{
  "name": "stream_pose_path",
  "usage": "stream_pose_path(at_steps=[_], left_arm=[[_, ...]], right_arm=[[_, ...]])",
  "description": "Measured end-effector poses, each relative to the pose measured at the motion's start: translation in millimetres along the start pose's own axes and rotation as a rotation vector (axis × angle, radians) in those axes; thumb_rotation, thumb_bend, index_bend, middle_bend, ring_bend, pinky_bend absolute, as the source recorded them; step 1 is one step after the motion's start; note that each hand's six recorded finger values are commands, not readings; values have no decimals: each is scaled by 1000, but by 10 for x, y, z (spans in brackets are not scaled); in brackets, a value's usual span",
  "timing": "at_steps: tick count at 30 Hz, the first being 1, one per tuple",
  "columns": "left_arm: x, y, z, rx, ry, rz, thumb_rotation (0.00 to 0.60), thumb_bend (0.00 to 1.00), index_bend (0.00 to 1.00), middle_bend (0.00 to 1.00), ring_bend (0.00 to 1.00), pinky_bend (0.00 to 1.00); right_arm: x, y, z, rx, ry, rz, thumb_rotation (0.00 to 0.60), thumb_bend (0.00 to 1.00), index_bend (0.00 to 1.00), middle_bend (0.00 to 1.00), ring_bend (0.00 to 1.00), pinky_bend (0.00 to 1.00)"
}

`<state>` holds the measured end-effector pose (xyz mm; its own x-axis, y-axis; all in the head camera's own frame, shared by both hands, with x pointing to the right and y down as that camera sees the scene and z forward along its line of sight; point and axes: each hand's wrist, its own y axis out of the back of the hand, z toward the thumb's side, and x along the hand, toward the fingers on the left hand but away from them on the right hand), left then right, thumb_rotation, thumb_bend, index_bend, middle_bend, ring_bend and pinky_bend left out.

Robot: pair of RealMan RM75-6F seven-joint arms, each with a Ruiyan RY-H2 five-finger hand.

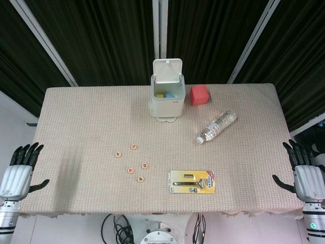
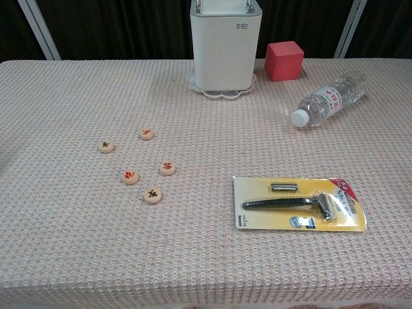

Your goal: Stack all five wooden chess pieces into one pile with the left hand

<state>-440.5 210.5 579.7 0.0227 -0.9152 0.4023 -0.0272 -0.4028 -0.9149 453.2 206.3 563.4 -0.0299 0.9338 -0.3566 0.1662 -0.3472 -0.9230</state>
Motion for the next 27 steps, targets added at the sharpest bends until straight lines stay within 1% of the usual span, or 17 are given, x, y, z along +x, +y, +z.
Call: stream_pose_path(at_steps=[7,12,15,22,27], left_arm=[[-5,-55,50,-5,-12,-15,600,94,55,28,0,0],[-11,-108,156,1,-35,-53,600,96,55,28,0,0],[7,-140,282,-19,-66,-82,600,106,55,30,0,0],[149,-283,680,-51,-198,-165,600,122,78,33,0,0],[293,-422,1118,-9,-338,-229,600,129,106,34,0,0]], right_arm=[[22,-18,-26,0,-1,10,600,127,0,0,0,0],[41,-13,-30,-6,2,11,600,129,0,0,0,0],[43,-23,-29,-13,4,20,600,131,0,0,0,0],[3,-48,-1,-36,17,46,600,131,0,0,0,0],[4,-44,-18,-47,13,48,600,131,0,0,0,0]])
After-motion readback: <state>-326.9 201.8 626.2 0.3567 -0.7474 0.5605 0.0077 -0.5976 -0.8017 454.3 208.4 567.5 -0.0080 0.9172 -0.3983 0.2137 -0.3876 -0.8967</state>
